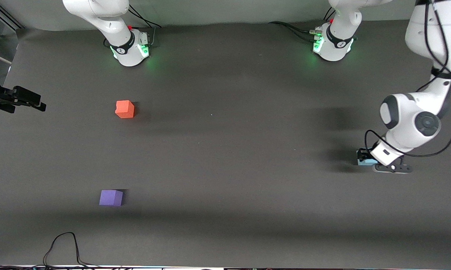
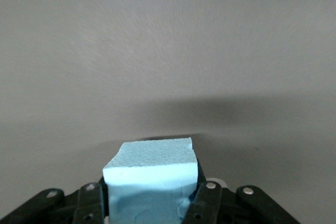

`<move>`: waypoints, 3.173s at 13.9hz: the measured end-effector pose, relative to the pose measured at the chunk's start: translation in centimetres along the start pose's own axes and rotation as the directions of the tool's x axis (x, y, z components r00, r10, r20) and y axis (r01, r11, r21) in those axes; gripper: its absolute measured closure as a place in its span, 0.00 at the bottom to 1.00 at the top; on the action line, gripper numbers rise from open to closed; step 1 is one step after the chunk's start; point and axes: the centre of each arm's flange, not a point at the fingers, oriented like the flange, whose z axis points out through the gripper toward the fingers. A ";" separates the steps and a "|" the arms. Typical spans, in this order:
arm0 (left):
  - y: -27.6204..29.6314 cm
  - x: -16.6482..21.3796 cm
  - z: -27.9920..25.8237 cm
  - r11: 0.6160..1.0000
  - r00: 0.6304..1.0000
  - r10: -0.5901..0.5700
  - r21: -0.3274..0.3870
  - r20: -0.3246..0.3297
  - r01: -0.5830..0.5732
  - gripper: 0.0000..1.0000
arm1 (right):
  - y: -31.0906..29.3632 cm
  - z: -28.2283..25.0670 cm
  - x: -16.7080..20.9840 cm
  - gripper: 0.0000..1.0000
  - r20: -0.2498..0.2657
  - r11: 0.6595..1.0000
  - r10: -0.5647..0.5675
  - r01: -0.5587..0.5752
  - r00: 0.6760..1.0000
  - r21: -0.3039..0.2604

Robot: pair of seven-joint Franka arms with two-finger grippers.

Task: Place blue block between orange and purple blocks
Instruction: 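Lift the blue cube and carry it toward the table middle, then lower the blue cube at the table middle and open the left gripper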

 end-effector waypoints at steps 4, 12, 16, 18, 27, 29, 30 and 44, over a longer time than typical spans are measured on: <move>0.1 2.1 -13.6 0.999 0.996 -0.037 -0.005 0.084 0.037 0.47 | -0.2 0.1 0.1 0.00 0.002 1.000 -0.004 0.004 1.000 0.000; 31.4 2.3 -22.6 0.970 0.969 -0.242 0.003 0.056 0.243 0.47 | -0.3 0.3 0.2 0.00 0.006 1.000 -0.007 0.007 1.000 0.000; 50.6 -1.0 -19.4 0.954 0.954 -0.297 -0.019 0.036 0.298 0.47 | -0.3 0.5 0.2 0.00 0.009 1.000 -0.007 0.007 1.000 0.000; 57.8 -3.4 -16.6 0.963 0.964 -0.265 -0.047 0.017 0.266 0.47 | -0.3 0.7 0.2 0.00 0.014 1.000 -0.008 0.008 1.000 0.001; 69.5 -11.0 1.8 0.997 0.996 -0.072 -0.006 -0.053 0.071 0.47 | -0.2 1.2 0.3 0.00 0.024 1.000 -0.007 0.007 1.000 0.001; 69.0 -10.8 4.4 0.998 0.996 -0.065 0.014 -0.062 0.066 0.47 | -0.2 1.2 0.3 0.00 0.025 1.000 -0.007 0.007 1.000 0.001; 68.9 -10.7 5.4 0.998 0.996 -0.062 0.017 -0.065 0.064 0.47 | -0.2 1.2 0.3 0.00 0.025 1.000 -0.007 0.007 1.000 0.001; 64.3 -5.4 -5.3 0.983 0.981 -0.184 0.002 -0.055 0.184 0.00 | -0.1 1.6 0.3 0.00 0.031 0.999 -0.002 0.001 1.000 0.034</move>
